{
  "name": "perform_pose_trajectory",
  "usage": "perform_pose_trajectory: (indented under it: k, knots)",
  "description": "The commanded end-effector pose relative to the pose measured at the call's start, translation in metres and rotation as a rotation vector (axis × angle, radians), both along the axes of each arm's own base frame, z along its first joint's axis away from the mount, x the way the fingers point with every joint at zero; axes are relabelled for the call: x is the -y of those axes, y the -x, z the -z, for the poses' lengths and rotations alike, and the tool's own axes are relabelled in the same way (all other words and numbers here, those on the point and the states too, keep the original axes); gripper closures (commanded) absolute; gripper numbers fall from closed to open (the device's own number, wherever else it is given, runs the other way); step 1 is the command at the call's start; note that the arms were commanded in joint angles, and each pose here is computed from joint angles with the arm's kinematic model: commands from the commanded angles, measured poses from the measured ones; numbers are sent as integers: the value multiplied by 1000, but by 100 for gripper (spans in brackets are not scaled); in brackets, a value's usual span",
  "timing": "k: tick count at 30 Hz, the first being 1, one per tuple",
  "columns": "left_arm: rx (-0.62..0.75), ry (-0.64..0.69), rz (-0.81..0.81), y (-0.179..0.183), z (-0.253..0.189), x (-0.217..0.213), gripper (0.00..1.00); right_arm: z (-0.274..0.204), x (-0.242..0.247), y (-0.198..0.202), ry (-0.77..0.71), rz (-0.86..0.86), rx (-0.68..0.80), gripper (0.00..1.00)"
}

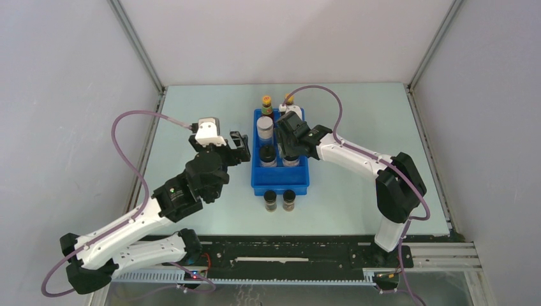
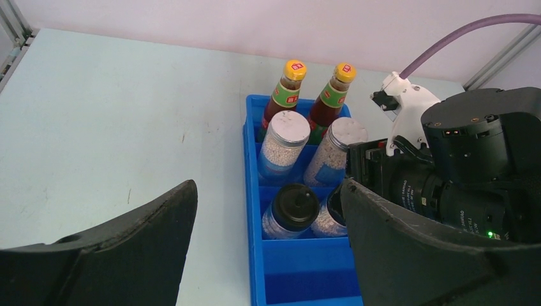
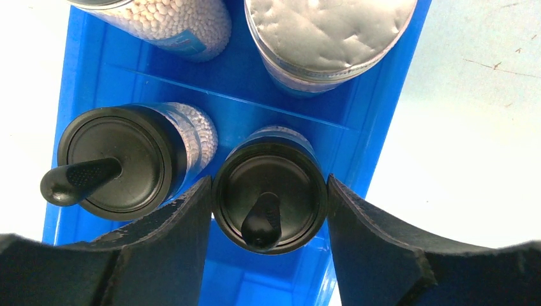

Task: Organize the condiment bottles
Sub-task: Place the bottle in the storage box.

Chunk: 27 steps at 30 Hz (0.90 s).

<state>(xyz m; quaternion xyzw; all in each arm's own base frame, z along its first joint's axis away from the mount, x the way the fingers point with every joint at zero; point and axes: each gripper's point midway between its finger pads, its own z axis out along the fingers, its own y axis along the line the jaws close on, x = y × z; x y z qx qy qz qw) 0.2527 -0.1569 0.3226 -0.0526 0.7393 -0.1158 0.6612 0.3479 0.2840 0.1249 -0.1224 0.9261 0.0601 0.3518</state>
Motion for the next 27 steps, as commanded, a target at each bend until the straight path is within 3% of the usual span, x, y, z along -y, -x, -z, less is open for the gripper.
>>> perform_pose_trajectory:
  k: [1,7,27]
  knots:
    - [-3,5,-17,-2,3,-1,13,-20,4,-5,-29,22,49,31]
    - [-3,5,-16,-2,3,0,13,-21,5,-5,-31,22,50,25]
    - [-6,2,-19,-3,3,0,13,-39,1,-7,-56,3,79,23]
